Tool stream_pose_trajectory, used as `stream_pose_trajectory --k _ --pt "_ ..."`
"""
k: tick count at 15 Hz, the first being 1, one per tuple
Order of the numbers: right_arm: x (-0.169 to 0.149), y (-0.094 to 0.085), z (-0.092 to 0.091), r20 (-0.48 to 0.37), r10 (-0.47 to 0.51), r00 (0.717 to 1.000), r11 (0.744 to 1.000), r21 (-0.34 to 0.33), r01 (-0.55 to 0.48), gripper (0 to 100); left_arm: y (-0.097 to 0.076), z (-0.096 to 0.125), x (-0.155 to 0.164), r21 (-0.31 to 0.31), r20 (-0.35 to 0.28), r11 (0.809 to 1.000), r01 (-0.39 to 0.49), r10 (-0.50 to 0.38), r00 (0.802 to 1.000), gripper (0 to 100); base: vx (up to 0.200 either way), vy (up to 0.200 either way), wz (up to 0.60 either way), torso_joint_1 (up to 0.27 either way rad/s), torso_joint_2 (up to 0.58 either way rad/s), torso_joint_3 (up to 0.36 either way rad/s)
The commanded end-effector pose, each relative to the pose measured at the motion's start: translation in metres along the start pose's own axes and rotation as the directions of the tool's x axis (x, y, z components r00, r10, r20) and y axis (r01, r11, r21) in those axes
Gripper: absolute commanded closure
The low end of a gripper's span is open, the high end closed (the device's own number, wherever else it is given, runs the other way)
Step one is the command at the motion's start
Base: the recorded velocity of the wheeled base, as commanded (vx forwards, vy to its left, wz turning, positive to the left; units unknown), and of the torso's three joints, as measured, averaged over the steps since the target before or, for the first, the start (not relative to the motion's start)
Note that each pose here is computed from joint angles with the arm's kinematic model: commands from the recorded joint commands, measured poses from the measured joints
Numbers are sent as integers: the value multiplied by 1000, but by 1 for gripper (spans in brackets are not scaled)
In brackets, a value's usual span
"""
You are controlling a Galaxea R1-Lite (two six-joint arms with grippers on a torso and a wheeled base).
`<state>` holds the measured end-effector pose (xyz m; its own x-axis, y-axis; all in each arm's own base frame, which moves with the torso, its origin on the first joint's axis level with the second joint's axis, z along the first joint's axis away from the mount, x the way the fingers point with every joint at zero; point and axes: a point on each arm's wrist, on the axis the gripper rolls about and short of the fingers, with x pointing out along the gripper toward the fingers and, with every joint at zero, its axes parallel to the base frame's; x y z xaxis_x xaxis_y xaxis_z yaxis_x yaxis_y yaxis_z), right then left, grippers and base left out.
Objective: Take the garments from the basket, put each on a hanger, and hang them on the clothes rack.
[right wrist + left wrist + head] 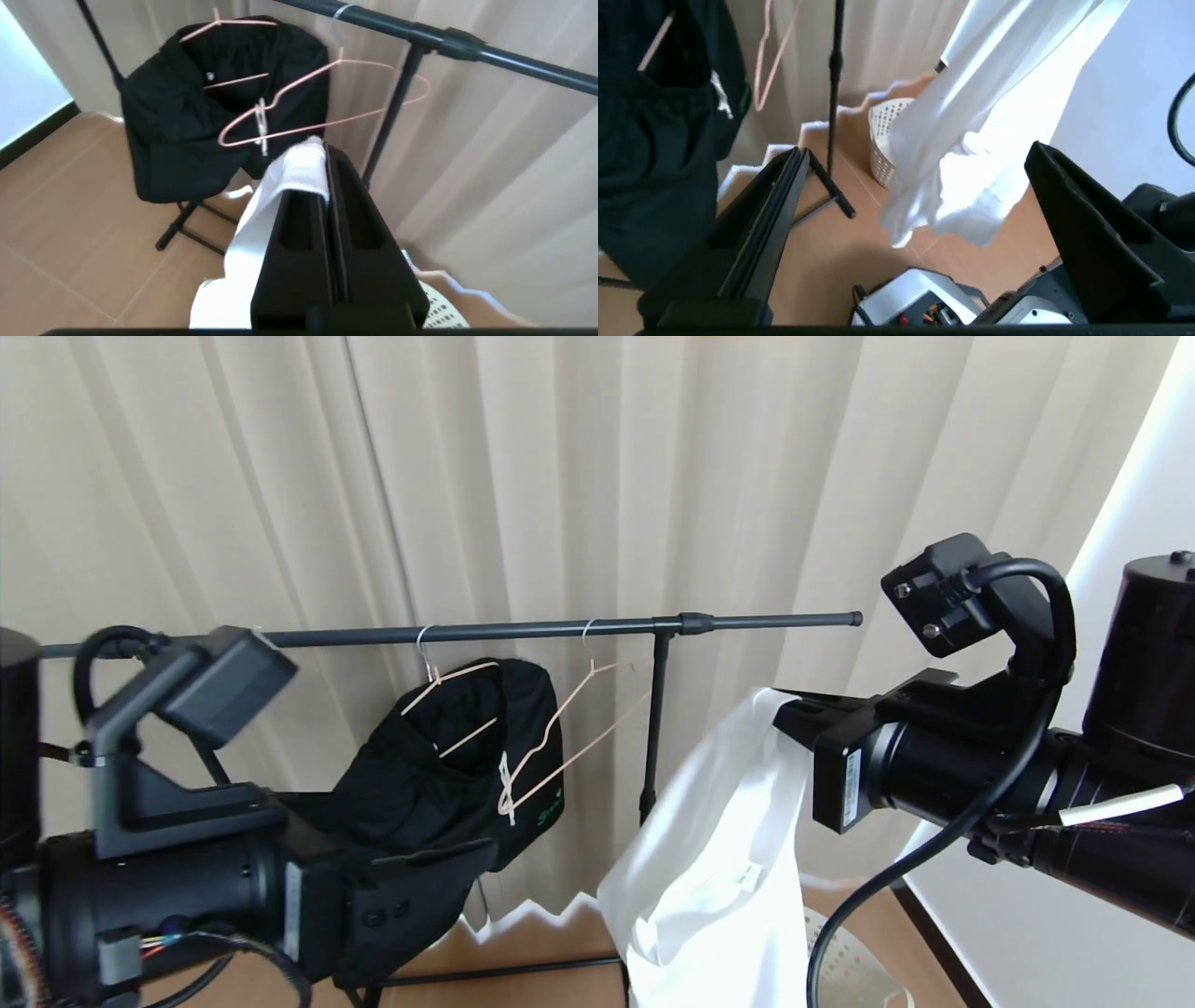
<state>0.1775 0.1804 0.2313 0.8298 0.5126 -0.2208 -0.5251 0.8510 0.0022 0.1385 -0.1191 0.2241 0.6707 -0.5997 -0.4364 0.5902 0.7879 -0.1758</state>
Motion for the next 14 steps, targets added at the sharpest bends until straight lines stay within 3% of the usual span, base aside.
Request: stream_pose_trajectory --k 1,6,12,14 --pt "4 15 -3 -15 47 999 999 -2 -47 100 -16 1 47 29 -117 998 49 -46 992 0 0 0 0 0 0 0" --pt "9 18 -7 -34 49 998 999 -8 -50 100 -48 7 105 73 -199 991 116 -100 975 0 0 0 0 0 0 0" --pt "14 19 -10 -44 12 999 1000 -14 -12 100 -55 9 146 65 -226 992 107 -90 970 0 0 0 0 0 0 0" --pt "11 23 -10 -41 16 999 1000 -20 -17 100 -57 10 155 36 -208 996 86 -77 975 0 0 0 0 0 0 0"
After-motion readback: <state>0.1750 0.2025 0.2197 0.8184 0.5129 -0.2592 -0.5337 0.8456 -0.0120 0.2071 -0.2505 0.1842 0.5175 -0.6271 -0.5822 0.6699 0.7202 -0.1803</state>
